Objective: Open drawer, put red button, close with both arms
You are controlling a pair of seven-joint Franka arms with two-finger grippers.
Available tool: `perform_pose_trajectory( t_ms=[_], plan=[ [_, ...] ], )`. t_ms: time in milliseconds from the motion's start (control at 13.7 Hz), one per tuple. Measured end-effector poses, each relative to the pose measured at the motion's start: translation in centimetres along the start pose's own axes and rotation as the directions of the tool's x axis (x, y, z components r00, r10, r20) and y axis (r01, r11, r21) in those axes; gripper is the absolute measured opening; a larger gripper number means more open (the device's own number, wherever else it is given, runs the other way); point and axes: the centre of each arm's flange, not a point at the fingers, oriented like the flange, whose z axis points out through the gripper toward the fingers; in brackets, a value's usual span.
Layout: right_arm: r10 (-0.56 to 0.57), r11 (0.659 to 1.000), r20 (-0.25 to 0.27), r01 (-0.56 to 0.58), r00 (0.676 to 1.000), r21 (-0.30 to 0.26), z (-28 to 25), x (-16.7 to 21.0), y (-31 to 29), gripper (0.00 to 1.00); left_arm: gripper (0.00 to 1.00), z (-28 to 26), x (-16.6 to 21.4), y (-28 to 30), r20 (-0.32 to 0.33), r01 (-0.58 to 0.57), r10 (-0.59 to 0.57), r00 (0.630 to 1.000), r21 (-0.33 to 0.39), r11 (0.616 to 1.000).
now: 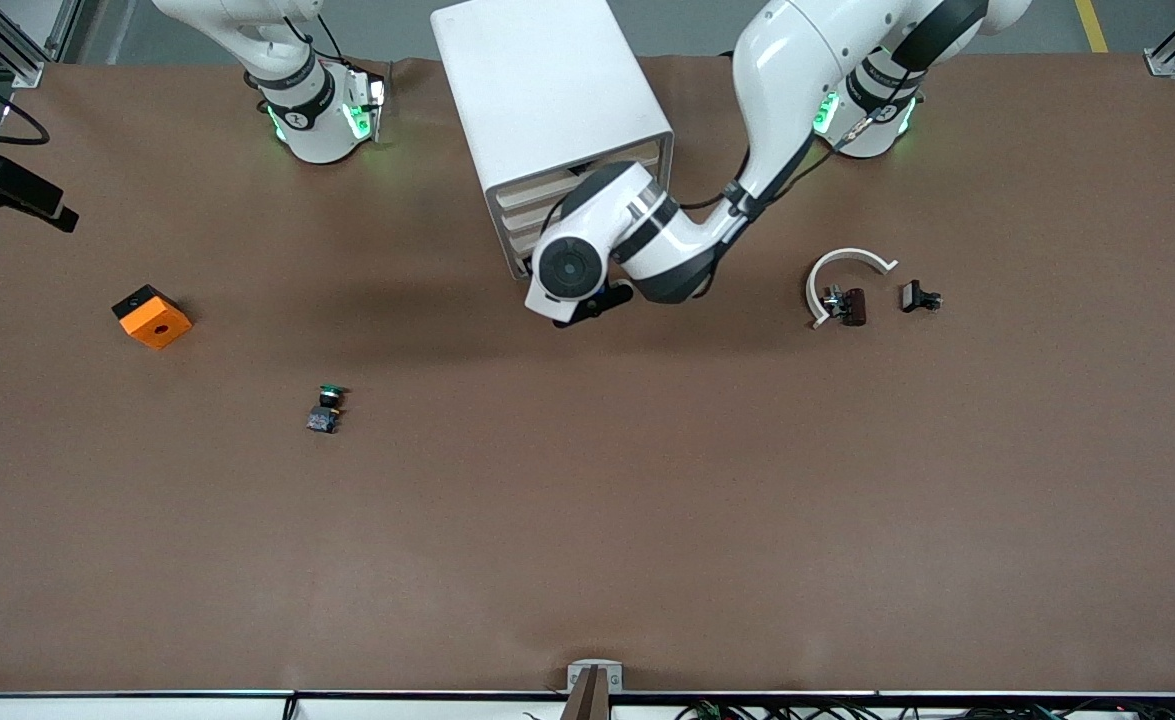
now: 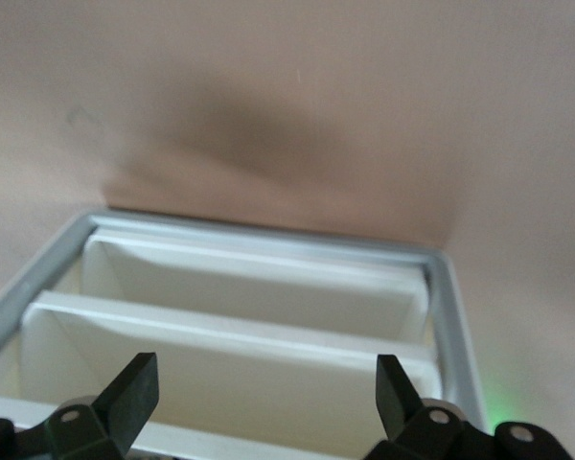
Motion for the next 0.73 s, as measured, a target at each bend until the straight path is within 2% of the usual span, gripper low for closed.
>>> perform_pose_trajectory(
  t_ms=[219,365,512,731],
  plan=[
    [0.005,1.0,-0.006,-0.005,1.0,0.003,0.3,-0.6,0.4,1.0,1.0,-3.1,3.7,-1.4,-0.059,0.033,-0.034,0.998,-0.031,0.999],
    [0.003,1.0,-0.006,-0.003,1.0,0.003,0.3,-0.8,0.3,1.0,1.0,-6.6,6.7,-3.1,-0.085,0.067,-0.074,0.994,-0.079,0.995],
    [0.0,1.0,-0.006,0.0,1.0,0.003,0.3,-0.8,0.2,1.0,1.0,-11.7,10.6,-6.5,-0.099,0.073,-0.088,0.991,-0.147,0.986],
    [-0.004,1.0,-0.014,0.004,1.0,0.003,0.2,-0.8,0.1,1.0,1.0,-18.6,15.6,-13.6,-0.12,0.052,-0.077,0.99,-0.198,0.979]
  ],
)
